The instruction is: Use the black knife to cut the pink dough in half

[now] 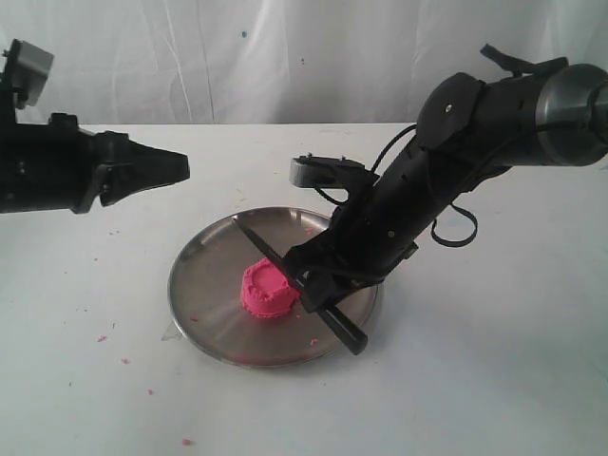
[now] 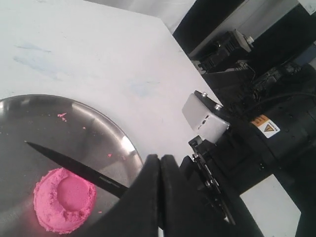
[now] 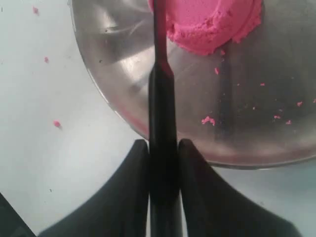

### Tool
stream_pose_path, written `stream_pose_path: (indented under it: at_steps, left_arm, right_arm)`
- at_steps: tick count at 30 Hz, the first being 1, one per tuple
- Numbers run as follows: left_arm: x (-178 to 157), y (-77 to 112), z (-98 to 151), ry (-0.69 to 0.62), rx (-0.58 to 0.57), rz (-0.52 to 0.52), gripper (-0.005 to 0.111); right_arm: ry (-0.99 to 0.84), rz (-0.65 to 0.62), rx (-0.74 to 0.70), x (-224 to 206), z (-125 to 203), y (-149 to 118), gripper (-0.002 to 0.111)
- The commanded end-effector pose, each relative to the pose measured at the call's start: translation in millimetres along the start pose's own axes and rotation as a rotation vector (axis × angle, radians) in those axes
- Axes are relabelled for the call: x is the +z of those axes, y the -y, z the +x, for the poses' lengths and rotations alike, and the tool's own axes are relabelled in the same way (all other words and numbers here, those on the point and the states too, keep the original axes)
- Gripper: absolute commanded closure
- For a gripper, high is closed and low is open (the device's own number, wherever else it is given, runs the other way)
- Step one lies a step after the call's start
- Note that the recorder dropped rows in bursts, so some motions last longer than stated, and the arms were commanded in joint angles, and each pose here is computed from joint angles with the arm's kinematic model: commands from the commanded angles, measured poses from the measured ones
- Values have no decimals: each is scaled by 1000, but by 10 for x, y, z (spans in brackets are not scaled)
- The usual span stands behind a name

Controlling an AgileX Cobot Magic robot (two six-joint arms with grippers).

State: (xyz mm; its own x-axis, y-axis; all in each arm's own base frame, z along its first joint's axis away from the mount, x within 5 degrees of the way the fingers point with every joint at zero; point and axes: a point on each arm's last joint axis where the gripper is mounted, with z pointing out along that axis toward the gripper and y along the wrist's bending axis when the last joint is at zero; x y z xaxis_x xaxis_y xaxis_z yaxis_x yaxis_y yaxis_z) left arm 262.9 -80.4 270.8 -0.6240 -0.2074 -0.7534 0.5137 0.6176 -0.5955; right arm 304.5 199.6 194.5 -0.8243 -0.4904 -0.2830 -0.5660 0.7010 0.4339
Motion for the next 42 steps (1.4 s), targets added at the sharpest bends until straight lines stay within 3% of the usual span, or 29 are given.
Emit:
stream_pose_path:
  at_steps: [1, 11, 20, 36, 42]
  left_arm:
    - [202, -48, -25, -28, -2, 17, 107]
    - [547, -150, 62, -113, 2, 46, 107]
    - [729, -327, 74, -132, 5, -2, 107]
    - [1163, -748, 296, -207, -231, 51, 107]
    - [1265, -861, 322, -205, -255, 42, 107]
  right_arm:
    - [-2, -1, 9, 66, -14, 57, 108]
    - [-26, -4, 25, 165, -2, 108, 108]
    - [-25, 0, 22, 165, -2, 112, 108]
    - [-24, 1, 22, 165, -4, 113, 108]
    - [-22, 2, 22, 165, -5, 114, 108]
